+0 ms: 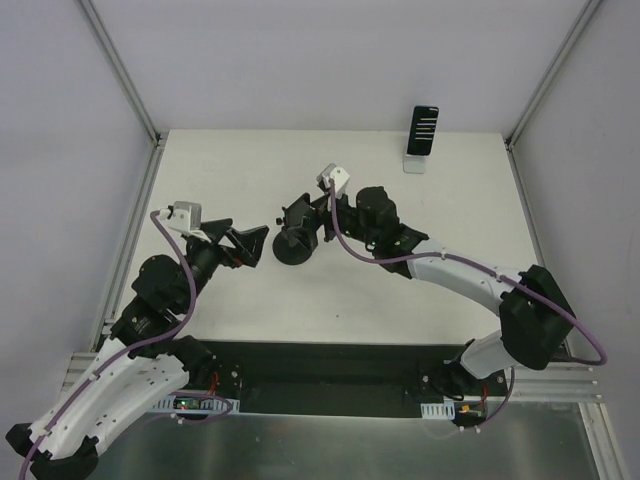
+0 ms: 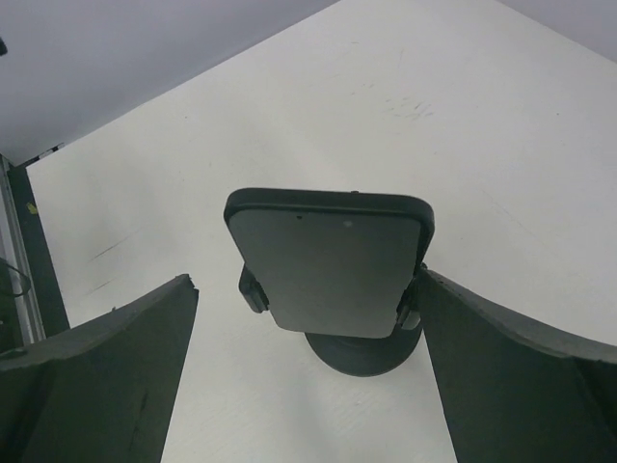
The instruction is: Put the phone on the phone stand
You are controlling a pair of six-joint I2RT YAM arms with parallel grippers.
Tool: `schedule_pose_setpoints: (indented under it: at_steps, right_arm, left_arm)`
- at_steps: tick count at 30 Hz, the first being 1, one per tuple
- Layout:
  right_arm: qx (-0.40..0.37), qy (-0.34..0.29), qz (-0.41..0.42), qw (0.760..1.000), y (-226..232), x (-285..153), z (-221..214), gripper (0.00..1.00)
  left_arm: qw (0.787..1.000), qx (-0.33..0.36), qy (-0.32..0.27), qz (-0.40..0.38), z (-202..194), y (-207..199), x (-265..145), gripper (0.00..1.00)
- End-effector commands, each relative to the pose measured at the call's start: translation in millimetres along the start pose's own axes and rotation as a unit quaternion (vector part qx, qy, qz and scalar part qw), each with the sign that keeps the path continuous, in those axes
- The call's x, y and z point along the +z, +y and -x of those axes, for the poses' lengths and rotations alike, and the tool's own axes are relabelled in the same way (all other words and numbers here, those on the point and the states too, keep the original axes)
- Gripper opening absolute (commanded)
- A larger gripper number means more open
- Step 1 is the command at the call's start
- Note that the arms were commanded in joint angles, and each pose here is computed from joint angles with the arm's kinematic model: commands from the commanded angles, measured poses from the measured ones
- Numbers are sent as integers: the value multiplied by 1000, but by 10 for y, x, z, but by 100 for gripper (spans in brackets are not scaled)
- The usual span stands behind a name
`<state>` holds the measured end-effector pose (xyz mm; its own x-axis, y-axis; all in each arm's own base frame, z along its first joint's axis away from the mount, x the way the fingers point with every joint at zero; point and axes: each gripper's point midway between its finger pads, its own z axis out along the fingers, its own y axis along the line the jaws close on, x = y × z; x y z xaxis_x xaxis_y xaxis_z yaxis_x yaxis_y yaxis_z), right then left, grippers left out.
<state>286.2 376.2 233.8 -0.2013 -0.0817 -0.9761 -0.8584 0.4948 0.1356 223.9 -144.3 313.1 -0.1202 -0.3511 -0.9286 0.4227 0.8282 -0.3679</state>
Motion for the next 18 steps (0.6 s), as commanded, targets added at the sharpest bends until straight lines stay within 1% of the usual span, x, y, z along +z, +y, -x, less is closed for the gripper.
schedule_pose_setpoints:
  at_steps: [1, 2, 7, 8, 10, 14, 17, 18]
  right_arm:
    - [-26, -28, -13, 999, 44, 149, 269, 97]
    - [-26, -25, -33, 999, -24, 188, 229, 97]
    - [-23, -33, -81, 996, -103, 286, 245, 97]
    - [-22, -32, -110, 993, -208, 292, 219, 97]
    - [-19, -34, -126, 991, -262, 296, 223, 97]
    - [-26, -28, -101, 994, -199, 374, 207, 97]
    - [-28, -28, -89, 995, -162, 422, 228, 99]
    - [-29, -28, -72, 997, -107, 440, 238, 93]
  left_arm:
    - [999, -14, 23, 26, -219, 149, -69, 99]
    - [999, -15, 27, 26, -264, 164, -87, 99]
    - [999, -16, 37, 14, -324, 133, -125, 99]
    - [999, -16, 36, 13, -328, 134, -134, 99]
    - [999, -17, 38, 8, -340, 122, -142, 99]
    - [999, -16, 38, 4, -344, 113, -159, 99]
    - [999, -16, 40, 2, -357, 109, -157, 99]
    - [999, -17, 40, 3, -353, 109, -155, 99]
